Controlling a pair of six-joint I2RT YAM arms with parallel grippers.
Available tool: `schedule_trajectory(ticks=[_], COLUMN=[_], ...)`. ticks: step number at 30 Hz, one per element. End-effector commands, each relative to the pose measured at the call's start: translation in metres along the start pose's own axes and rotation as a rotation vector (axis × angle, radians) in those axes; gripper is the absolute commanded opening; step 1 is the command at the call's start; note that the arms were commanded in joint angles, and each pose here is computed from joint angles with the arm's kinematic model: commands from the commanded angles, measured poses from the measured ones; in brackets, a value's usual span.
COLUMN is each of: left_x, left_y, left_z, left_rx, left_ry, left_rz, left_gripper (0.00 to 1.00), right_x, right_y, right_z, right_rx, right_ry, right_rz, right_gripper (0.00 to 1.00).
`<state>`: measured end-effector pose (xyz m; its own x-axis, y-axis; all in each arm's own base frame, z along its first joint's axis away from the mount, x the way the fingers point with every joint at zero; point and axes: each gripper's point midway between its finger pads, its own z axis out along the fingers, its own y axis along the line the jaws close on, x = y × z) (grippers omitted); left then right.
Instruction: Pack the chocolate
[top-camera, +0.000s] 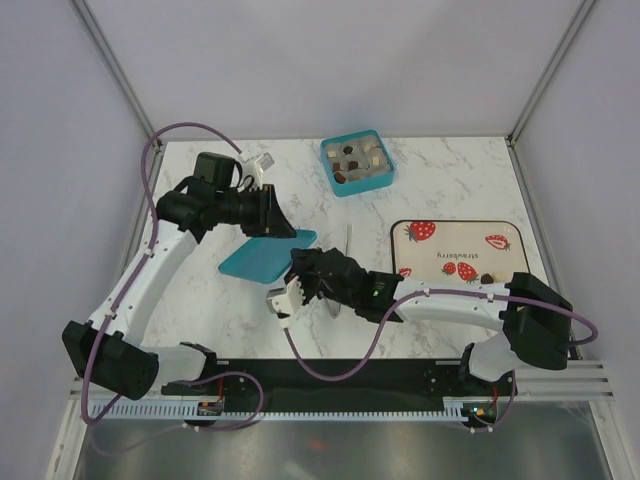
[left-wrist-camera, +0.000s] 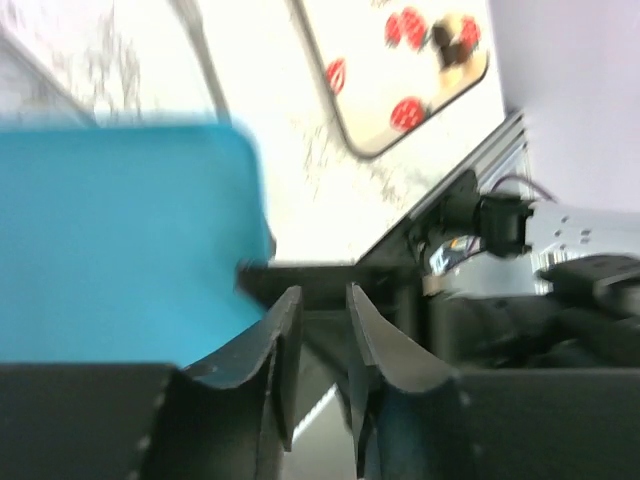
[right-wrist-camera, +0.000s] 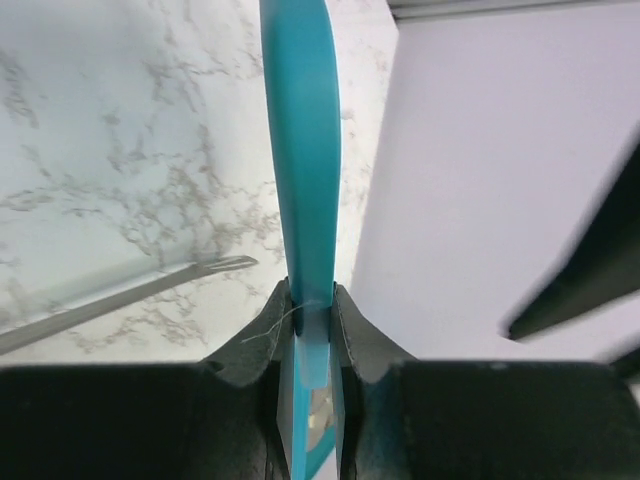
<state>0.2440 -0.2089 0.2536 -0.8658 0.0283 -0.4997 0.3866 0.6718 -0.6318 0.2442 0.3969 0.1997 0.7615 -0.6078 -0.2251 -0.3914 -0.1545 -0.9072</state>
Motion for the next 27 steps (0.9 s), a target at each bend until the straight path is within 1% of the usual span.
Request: schedule_trajectory(ticks=[1,4,5,7,9,10,11,12,13,14,15,16,17,18,20,21,23,24,25,26,27], left_x=[-0.041,-0.064,-0.071,-0.091,-0.114,-0.123,-0.131,-0.145,-0.151,-0.160,-0.165,-0.167,-0.170,-0.171,-0.168,-0.161,-0.153,-0.141,-0.135,-0.122,-0.115], left_y=[-0.024,-0.027,-0.028,-0.029,-0.018,-0.012,-0.007,0.003,0.001,0.002,0.002,0.000,-0.002,-0.004,-0.008,-0.003,0.006,0.014,0.016,0.029,0.023], left_z=[-0.007,-0.009,-0.011,-0.016,-0.029,-0.036,-0.045,-0.060,-0.073,-0.087,-0.097,-0.106,-0.118,-0.125,-0.139,-0.136,-0.141,-0.140,-0.140,-0.129,-0.134], left_rx=[0.042,0.025,0.014,-0.003,-0.072,-0.099,-0.125,-0.176,-0.193,-0.234,-0.252,-0.266,-0.285,-0.291,-0.307,-0.321,-0.364,-0.382,-0.387,-0.403,-0.385], left_ry=[-0.109,-0.152,-0.168,-0.211,-0.291,-0.326,-0.363,-0.434,-0.483,-0.545,-0.583,-0.614,-0.656,-0.675,-0.722,-0.712,-0.736,-0.737,-0.748,-0.716,-0.737], left_rz=[0.022,0.025,0.026,0.029,-0.002,-0.026,-0.052,-0.093,-0.097,-0.104,-0.103,-0.100,-0.095,-0.091,-0.089,-0.102,-0.114,-0.118,-0.115,-0.121,-0.105], left_gripper=[0.35,0.42,0.51,0.59,0.62,0.63,0.64,0.66,0.68,0.76,0.81,0.90,0.99,1.00,1.00,1.00,1.00,1.00,1.00,1.00,1.00], right_x=[-0.021,-0.025,-0.026,-0.029,-0.026,-0.027,-0.012,-0.001,0.004,0.017,0.019,0.023,0.024,0.028,0.037,0.055,0.072,0.090,0.094,0.096,0.110], right_y=[-0.005,-0.008,-0.010,-0.018,-0.029,-0.040,-0.053,-0.059,-0.067,-0.069,-0.068,-0.061,-0.058,-0.064,-0.065,-0.075,-0.088,-0.096,-0.105,-0.110,-0.114], right_z=[-0.005,-0.004,-0.004,-0.002,-0.001,-0.001,-0.002,-0.001,-0.003,-0.005,-0.007,-0.008,-0.010,-0.016,-0.020,-0.026,-0.032,-0.036,-0.038,-0.039,-0.039], right_rx=[0.034,0.036,0.039,0.051,0.063,0.091,0.153,0.188,0.212,0.229,0.221,0.204,0.205,0.208,0.226,0.270,0.320,0.361,0.373,0.369,0.394], right_ry=[-0.101,-0.119,-0.126,-0.143,-0.161,-0.163,-0.094,-0.049,-0.014,0.023,0.021,0.025,0.009,-0.032,-0.072,-0.076,-0.080,-0.078,-0.108,-0.134,-0.138], right_rz=[0.068,0.105,0.126,0.226,0.313,0.437,0.514,0.606,0.738,0.811,0.862,0.905,0.984,1.029,1.131,1.245,1.341,1.438,1.472,1.508,1.579], right_gripper=[0.00,0.00,0.00,0.00,0.00,0.00,0.00,0.00,0.00,0.00,0.00,0.00,0.00,0.00,0.00,0.00,0.00,0.00,0.00,0.00,0.00])
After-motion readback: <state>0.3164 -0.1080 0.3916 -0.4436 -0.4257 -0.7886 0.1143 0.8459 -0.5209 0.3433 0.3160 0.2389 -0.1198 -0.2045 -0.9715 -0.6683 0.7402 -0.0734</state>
